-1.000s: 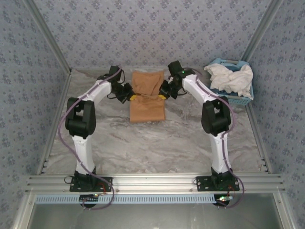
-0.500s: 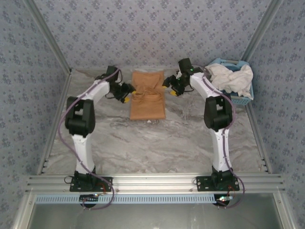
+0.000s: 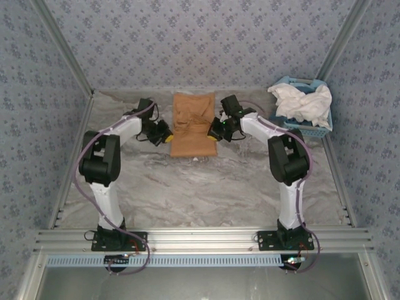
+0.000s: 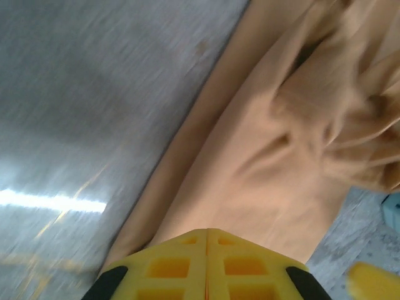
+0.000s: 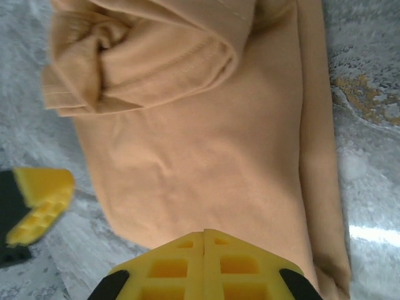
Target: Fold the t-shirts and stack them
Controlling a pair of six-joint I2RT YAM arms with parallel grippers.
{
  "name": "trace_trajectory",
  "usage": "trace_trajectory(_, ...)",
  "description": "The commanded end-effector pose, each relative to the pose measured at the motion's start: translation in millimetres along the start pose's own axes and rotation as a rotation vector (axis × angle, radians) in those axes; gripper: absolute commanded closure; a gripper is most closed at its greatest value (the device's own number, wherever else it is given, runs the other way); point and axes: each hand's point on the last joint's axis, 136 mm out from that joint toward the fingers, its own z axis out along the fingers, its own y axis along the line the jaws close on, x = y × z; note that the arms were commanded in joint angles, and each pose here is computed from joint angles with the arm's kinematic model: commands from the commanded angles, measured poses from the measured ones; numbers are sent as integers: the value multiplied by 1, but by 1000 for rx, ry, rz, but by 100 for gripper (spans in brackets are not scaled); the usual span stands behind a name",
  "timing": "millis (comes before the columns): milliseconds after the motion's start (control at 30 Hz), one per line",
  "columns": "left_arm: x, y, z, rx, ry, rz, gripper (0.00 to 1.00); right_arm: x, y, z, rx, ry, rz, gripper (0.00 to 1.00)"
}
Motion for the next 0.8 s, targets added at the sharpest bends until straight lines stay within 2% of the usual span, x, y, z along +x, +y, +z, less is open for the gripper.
trace_trajectory(0, -3, 2, 1, -72, 21, 11, 94, -4, -4, 7, 12, 15, 31, 90)
trace_trajectory(100, 10, 25, -8, -173, 49, 4, 81, 10, -15, -5, 50, 10, 31, 79)
trace_trajectory(233, 43, 53, -16, -214, 106, -23, 64, 31, -30, -16, 72, 4, 32, 63)
trace_trajectory(433, 70, 53, -8, -132, 131, -89, 47, 56, -38, 2, 98, 83, 15, 47)
trace_trajectory(767, 67, 32, 23, -63, 129, -141, 44, 56, -57, 14, 184, 120, 63, 45)
